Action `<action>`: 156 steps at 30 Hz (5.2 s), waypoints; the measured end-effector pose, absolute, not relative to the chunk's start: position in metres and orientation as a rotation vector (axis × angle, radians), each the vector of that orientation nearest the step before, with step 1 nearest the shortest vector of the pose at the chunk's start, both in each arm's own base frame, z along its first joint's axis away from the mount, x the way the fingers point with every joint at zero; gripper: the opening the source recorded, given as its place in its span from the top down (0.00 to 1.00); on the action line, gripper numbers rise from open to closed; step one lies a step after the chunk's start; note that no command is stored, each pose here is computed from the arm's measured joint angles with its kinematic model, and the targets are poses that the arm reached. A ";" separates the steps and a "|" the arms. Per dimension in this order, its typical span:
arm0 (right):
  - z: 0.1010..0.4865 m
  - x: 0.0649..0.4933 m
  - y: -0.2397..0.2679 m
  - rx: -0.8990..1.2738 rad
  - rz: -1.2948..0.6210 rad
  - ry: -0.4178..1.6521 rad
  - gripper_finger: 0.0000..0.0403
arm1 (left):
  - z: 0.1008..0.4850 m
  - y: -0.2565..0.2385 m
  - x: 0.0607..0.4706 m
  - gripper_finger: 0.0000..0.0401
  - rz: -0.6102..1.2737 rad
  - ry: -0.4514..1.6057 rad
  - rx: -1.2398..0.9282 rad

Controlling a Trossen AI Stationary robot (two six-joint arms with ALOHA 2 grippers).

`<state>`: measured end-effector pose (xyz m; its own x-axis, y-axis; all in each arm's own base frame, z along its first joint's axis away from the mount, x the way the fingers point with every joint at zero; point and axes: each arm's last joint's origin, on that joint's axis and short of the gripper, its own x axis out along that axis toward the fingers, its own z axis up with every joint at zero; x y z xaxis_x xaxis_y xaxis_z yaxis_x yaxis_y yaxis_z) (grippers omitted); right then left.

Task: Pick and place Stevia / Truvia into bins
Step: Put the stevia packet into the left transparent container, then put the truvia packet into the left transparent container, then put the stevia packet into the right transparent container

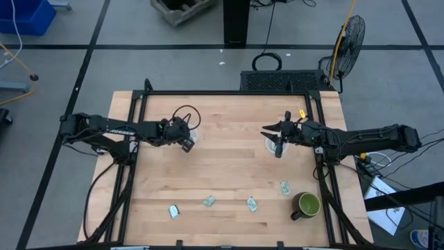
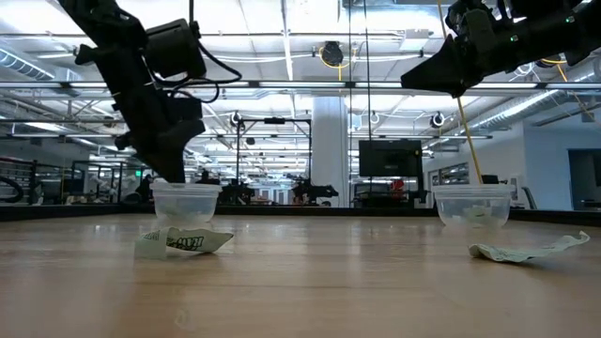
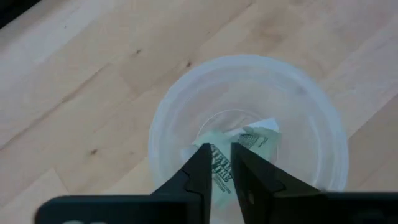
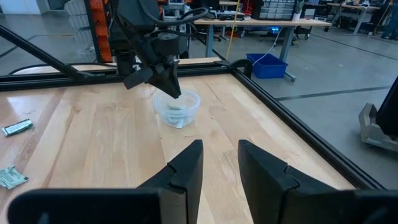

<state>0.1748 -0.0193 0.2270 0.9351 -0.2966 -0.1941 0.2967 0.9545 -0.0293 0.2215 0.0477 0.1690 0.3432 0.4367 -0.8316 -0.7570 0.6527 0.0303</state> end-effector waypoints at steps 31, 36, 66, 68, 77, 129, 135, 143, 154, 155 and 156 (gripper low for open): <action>0.228 0.175 -0.019 -0.030 -0.301 0.185 0.76 | 0.233 -0.118 0.220 0.70 -0.110 1.078 -0.493; 0.228 0.175 -0.019 -0.030 -0.301 0.189 0.76 | 0.209 -0.160 0.201 0.70 -0.094 1.141 -0.483; 0.230 0.175 -0.019 -0.020 -0.304 0.173 0.76 | 0.140 -0.183 0.194 0.70 0.197 1.316 -0.481; 0.230 0.175 -0.019 -0.021 -0.303 0.173 0.76 | 0.140 -0.179 0.193 0.70 0.221 1.317 -0.433; 0.230 0.175 -0.019 -0.026 -0.303 0.174 0.76 | 0.138 -0.157 0.200 0.70 0.305 1.311 -0.288; 0.227 0.182 -0.010 -0.078 -0.097 0.173 0.76 | 0.182 0.056 0.252 0.86 0.638 1.149 -0.222; 0.226 0.200 0.011 -0.147 0.020 0.175 0.73 | 0.189 0.048 0.263 0.86 0.590 1.022 -0.203; 0.247 0.233 0.058 -0.282 -0.076 0.382 0.64 | 0.216 0.028 0.273 0.86 0.492 0.785 -0.208; 0.249 0.212 0.078 0.150 -0.250 1.001 0.65 | 0.232 0.000 0.281 0.86 0.311 0.654 -0.138; 0.245 0.211 0.078 0.204 -0.254 1.058 0.65 | 0.232 0.000 0.281 0.86 0.308 0.653 -0.134; 0.241 0.211 0.078 0.270 -0.246 1.111 0.65 | 0.232 -0.001 0.282 0.86 0.305 0.644 -0.134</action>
<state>0.2107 0.0784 0.2405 0.4228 -0.0603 -0.9042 0.3275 0.9405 0.0904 0.2821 -0.0006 0.2320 0.7572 0.2379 -0.6083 -0.3207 0.9467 -0.0289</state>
